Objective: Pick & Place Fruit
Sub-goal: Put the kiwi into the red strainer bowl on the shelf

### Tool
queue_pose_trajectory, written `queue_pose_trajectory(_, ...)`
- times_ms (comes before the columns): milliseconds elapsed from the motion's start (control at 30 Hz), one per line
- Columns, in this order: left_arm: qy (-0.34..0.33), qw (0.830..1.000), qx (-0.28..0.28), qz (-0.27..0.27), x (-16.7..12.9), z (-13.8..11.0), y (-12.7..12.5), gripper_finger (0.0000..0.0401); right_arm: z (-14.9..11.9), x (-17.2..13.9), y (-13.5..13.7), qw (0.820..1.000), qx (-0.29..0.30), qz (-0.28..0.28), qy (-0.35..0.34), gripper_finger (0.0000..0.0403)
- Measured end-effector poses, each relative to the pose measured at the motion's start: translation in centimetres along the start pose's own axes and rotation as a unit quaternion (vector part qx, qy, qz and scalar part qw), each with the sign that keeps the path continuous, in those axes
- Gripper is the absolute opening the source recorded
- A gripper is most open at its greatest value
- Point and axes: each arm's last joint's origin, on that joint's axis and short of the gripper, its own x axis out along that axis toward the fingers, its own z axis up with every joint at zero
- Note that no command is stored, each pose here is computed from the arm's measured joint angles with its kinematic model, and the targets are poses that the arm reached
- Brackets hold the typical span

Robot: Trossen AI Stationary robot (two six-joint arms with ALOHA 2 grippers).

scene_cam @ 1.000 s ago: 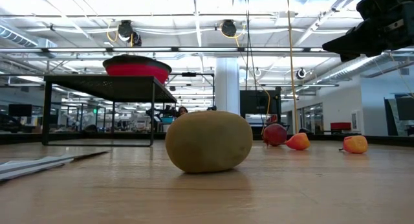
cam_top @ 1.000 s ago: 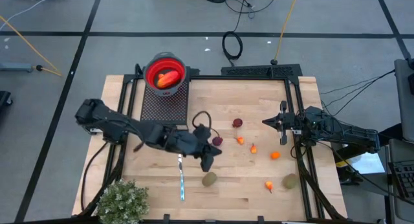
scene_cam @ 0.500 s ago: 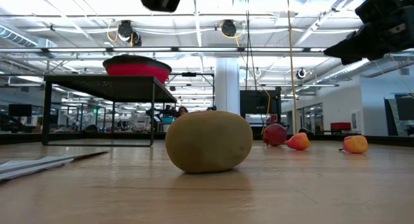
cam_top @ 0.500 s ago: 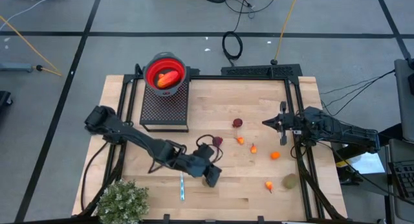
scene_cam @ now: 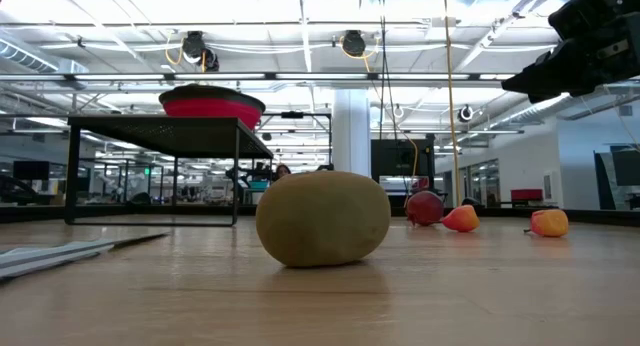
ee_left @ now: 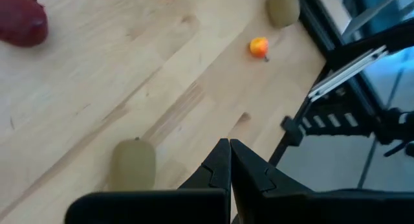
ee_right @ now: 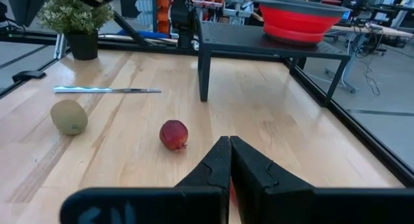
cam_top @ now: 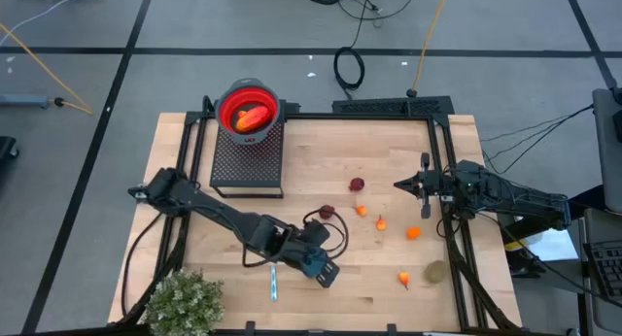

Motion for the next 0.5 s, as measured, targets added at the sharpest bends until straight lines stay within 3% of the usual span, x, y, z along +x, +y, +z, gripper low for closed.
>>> queue_pose_trajectory(267, 0.055, 0.998, 0.010, 0.041, 1.7, -0.4, -0.7, 0.0000, 0.0, 0.0, 0.0, 1.000, 0.000, 0.000, 0.000, 0.0000)
queue_pose_trajectory(500, 0.109, 0.991, -0.026, 0.075, 4.0, -1.3, 0.3, 0.0000, 0.0, 0.0, 0.0, 1.000, -0.001, 0.000, 0.000, 0.0000)
